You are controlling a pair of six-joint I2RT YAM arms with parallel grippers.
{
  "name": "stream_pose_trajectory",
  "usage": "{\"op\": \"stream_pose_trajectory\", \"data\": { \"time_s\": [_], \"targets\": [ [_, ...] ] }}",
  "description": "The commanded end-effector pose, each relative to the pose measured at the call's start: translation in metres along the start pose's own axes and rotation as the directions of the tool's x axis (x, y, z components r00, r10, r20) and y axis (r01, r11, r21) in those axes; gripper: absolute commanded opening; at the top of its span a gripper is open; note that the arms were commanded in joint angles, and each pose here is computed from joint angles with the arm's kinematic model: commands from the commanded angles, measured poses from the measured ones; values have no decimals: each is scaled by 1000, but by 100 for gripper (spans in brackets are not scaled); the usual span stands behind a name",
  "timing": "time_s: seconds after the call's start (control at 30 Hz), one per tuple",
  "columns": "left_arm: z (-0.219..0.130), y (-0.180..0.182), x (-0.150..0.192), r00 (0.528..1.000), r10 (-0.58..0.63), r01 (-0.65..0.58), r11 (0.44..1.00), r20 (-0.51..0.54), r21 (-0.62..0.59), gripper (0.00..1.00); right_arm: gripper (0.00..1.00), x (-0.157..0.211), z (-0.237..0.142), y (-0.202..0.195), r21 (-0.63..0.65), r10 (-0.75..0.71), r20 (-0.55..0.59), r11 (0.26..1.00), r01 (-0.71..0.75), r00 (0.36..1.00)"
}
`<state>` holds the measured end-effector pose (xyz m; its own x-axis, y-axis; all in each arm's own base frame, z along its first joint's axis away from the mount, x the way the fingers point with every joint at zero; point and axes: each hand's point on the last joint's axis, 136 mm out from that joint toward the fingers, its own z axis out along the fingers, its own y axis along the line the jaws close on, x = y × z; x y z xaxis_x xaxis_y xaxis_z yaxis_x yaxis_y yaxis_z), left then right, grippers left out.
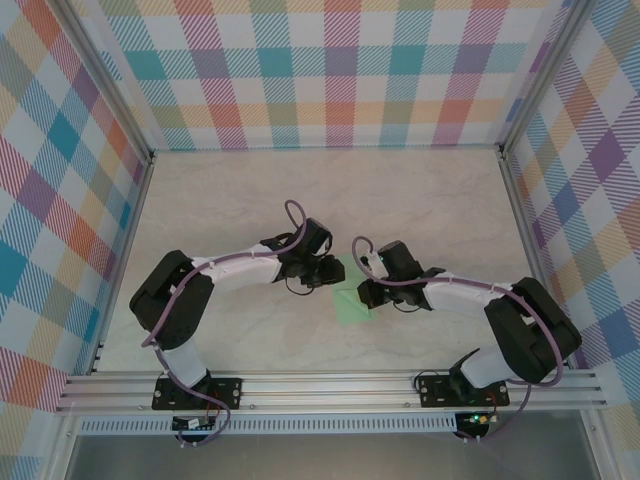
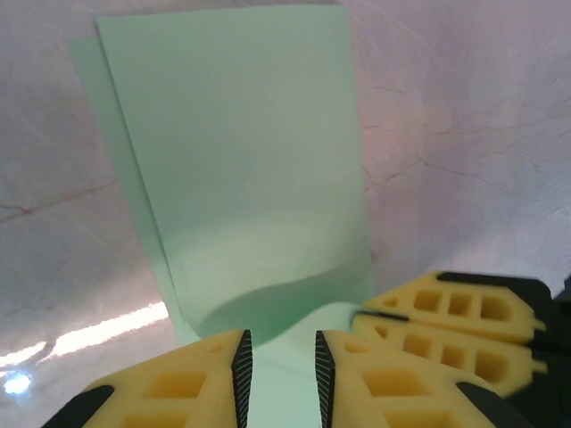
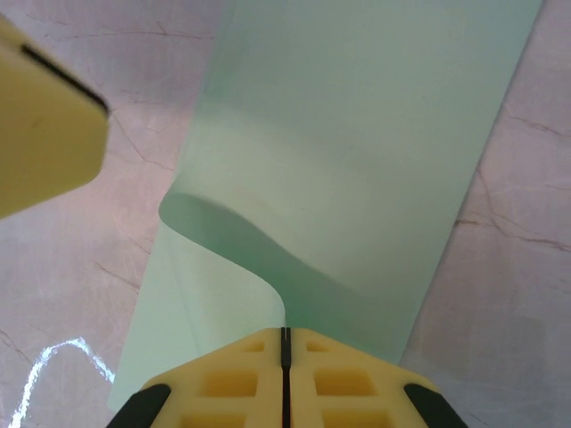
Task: Fold a paper plane with a square sheet of paper (pick it up from the middle)
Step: Fold the triangle a second time at the center of the table.
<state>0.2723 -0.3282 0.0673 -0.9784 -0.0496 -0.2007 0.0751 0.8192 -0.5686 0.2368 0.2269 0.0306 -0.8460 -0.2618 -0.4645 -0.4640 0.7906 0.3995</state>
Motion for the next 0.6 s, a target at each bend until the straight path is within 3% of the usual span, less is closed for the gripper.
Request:
{"op": "stream_pose_trajectory", "data": {
  "time_s": [0.0,0.57],
  "targets": [
    [-6,-10,9,1000,14,-15,1000,26,20,27,8,-11,1,4,-33,-26,13,999,27,1000],
    [3,-17,30,999,16,-18,999,31,36,27,8,-13,7,2,-77,-50,-26,996,48,998]
  ]
}}
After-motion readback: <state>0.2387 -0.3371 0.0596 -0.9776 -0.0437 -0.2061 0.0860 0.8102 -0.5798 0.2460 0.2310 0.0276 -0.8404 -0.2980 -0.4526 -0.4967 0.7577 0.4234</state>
